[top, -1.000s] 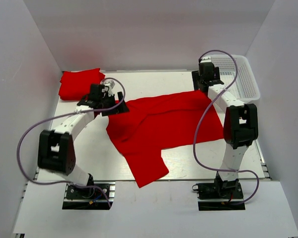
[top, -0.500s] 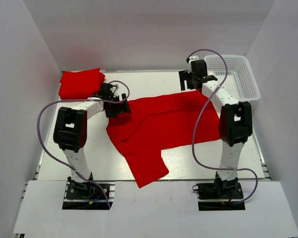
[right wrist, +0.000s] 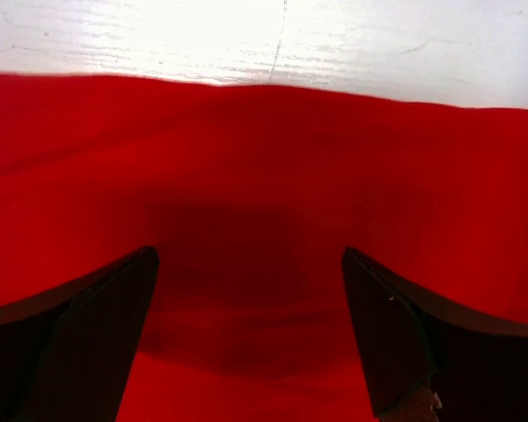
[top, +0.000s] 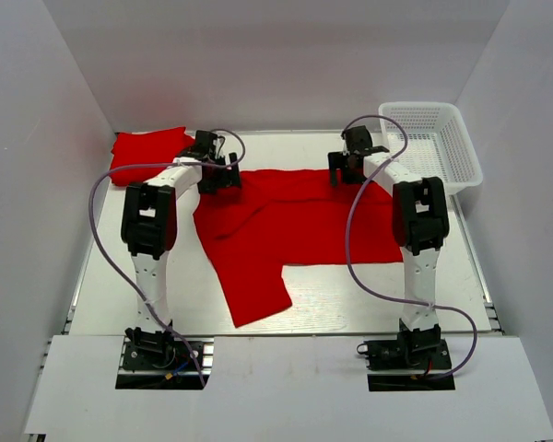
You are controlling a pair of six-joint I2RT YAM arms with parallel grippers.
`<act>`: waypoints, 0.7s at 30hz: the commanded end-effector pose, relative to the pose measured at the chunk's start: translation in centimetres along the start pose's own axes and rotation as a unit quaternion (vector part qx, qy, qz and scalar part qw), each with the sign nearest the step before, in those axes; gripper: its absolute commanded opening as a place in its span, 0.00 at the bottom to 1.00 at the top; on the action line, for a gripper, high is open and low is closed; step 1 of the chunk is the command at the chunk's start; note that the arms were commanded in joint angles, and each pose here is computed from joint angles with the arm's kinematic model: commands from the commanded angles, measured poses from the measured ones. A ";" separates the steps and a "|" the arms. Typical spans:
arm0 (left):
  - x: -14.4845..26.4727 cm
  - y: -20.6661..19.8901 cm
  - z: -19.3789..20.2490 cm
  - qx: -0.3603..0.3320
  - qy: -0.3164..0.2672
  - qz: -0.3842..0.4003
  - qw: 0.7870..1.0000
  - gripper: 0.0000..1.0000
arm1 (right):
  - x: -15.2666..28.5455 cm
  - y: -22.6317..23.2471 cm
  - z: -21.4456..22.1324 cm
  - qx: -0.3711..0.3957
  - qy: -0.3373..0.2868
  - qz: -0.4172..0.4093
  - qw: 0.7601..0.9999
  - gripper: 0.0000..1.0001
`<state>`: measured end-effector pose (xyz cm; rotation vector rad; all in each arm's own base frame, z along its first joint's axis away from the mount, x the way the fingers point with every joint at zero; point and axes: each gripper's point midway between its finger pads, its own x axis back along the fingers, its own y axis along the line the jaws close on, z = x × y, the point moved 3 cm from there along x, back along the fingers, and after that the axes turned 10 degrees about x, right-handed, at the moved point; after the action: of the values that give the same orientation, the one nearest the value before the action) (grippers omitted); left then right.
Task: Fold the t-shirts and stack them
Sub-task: Fold the flattened tshirt in 1/3 of the way
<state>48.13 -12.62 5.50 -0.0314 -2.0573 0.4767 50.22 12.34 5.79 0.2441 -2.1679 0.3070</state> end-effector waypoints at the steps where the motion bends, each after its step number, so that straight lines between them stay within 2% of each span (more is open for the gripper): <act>1: -3.4 2.4 -0.1 -0.015 0.040 -0.048 0.998 1.00 | 0.2 0.2 -0.2 -0.026 0.006 -0.008 1.000 0.90; 6: -4.7 2.1 -2.5 -0.022 0.029 -0.046 0.998 1.00 | 0.4 0.2 1.0 -0.045 0.018 -0.004 0.999 0.90; 11: -4.4 3.5 -2.4 -0.013 0.028 -0.056 0.998 1.00 | 0.4 0.6 2.5 -0.061 0.030 -0.008 0.998 0.90; 17: -3.7 4.7 -2.0 -0.019 0.028 -0.056 0.998 1.00 | 0.7 0.4 1.9 -0.059 0.017 0.001 0.998 0.90; 21: -2.4 1.8 -4.3 -0.057 -0.006 0.021 0.998 1.00 | 1.3 -0.9 0.0 -0.061 -0.008 0.030 0.998 0.90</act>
<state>54.23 -11.00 5.50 -0.0919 -2.1536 0.4155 49.25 12.11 4.72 0.1662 -2.1605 0.2082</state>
